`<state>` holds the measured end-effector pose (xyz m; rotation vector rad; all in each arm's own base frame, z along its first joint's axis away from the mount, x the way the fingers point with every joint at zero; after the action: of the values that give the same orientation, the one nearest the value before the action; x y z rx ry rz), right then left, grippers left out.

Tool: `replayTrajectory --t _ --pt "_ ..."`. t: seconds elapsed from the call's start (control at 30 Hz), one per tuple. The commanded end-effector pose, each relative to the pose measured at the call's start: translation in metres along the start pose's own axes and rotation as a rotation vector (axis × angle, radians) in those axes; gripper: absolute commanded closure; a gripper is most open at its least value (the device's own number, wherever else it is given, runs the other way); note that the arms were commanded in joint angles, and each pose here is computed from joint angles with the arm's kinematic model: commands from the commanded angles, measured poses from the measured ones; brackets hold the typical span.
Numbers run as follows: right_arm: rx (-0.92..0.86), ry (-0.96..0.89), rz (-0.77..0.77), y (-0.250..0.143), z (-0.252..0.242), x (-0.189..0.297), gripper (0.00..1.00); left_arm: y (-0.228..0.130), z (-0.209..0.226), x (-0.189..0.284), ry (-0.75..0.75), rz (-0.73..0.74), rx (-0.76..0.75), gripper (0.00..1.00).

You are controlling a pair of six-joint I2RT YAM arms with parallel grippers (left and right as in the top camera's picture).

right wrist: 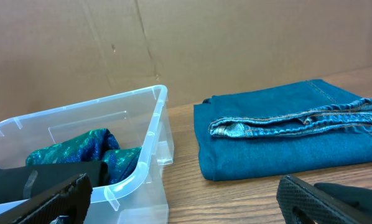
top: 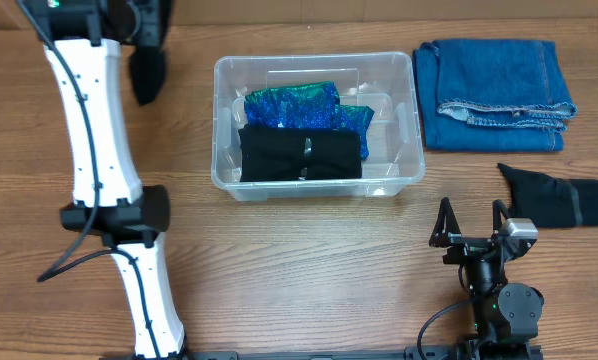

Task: Pack container
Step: 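Carry the second black garment into the bin's right side with the left gripper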

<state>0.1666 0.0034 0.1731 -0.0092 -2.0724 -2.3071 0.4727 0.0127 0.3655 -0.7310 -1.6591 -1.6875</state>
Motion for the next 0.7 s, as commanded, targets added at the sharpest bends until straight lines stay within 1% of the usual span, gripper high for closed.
replayTrajectory --t 0.0,0.17,0.3,0.47,0.57,0.67 --pt "0.002 -0.003 -0.008 -0.002 0.000 0.000 0.00 0.012 -0.039 0.044 -0.012 -0.145 -0.146 0.96" --pt "0.002 -0.003 -0.008 -0.002 0.000 0.000 0.00 0.011 -0.086 0.072 0.015 -0.216 -0.309 0.96" --pt "0.002 -0.003 -0.008 -0.002 0.000 0.000 0.00 0.007 -0.129 0.082 -0.042 -0.259 -0.446 0.96" --pt "0.002 -0.003 -0.008 -0.002 0.000 0.000 0.00 0.001 -0.168 0.093 -0.024 -0.303 -0.560 0.96" --pt "0.002 -0.003 -0.008 -0.002 0.000 0.000 0.00 -0.002 -0.187 0.095 -0.050 -0.318 -0.581 0.96" --pt "0.002 -0.003 -0.008 -0.002 0.000 0.000 0.00 -0.010 -0.211 0.093 -0.106 -0.307 -0.545 0.96"
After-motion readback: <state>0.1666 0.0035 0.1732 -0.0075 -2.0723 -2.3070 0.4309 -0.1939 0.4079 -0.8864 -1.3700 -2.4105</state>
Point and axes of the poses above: each gripper's point midway between its finger pads, its own x axis back along the fingers, its own z axis along the line the jaws close on, y = z × x, the point moved 8 cm from there along x, back along the fingers, and after that the axes turned 7 degrees about x, right-handed, at the moved point
